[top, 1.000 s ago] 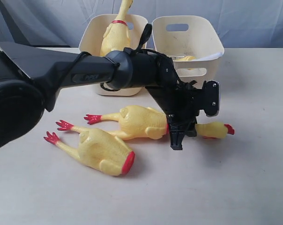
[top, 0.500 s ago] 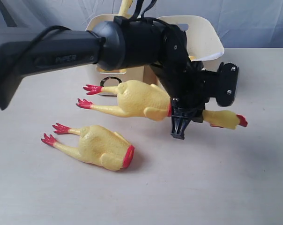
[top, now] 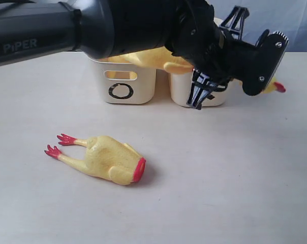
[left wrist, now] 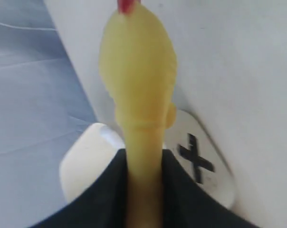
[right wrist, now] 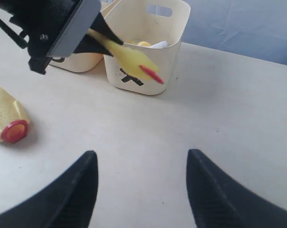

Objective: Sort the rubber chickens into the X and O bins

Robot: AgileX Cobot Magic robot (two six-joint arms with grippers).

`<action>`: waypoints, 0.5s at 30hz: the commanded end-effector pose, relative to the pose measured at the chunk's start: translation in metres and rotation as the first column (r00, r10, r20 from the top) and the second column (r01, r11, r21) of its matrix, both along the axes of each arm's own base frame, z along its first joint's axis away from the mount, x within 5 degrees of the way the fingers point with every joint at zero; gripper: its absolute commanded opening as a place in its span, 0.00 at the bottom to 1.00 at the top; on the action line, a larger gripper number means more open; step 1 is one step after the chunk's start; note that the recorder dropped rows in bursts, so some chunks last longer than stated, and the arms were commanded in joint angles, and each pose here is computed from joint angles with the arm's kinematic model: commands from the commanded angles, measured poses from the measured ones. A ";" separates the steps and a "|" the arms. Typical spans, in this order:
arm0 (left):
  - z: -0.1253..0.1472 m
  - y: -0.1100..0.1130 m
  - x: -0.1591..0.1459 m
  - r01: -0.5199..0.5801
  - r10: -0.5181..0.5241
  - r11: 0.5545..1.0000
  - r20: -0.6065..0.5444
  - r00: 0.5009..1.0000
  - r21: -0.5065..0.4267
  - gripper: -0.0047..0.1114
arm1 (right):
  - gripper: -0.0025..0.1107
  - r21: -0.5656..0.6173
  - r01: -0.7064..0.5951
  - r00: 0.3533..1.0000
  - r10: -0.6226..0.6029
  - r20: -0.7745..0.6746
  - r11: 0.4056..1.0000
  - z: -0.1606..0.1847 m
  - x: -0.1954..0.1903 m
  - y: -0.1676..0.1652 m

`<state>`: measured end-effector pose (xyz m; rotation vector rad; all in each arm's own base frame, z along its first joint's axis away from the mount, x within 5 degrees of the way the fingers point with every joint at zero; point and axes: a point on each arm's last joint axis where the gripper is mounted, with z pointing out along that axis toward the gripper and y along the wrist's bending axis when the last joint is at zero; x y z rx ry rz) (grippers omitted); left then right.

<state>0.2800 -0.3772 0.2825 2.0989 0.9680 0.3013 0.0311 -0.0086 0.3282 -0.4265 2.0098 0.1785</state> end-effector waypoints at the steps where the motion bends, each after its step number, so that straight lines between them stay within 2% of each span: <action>1: 0.023 -0.008 0.004 0.033 -0.006 0.981 0.142 0.990 -0.189 0.04 | 0.49 -0.005 -0.008 1.000 0.008 0.002 1.000 -0.001 0.000 0.000; 4: 0.034 -0.008 0.013 -0.003 0.057 0.932 0.137 0.989 -0.363 0.04 | 0.49 -0.005 -0.008 1.000 0.008 -0.001 1.000 -0.001 -0.001 0.000; 8: 0.043 0.003 0.031 -0.094 0.148 0.849 0.064 0.987 -0.521 0.04 | 0.49 -0.008 -0.007 1.000 0.007 -0.006 1.000 -0.002 -0.001 0.000; 15: 0.053 0.033 0.067 -0.135 0.239 0.779 0.091 0.967 -0.612 0.04 | 0.49 -0.008 -0.007 1.000 0.007 -0.006 1.000 -0.002 -0.001 0.000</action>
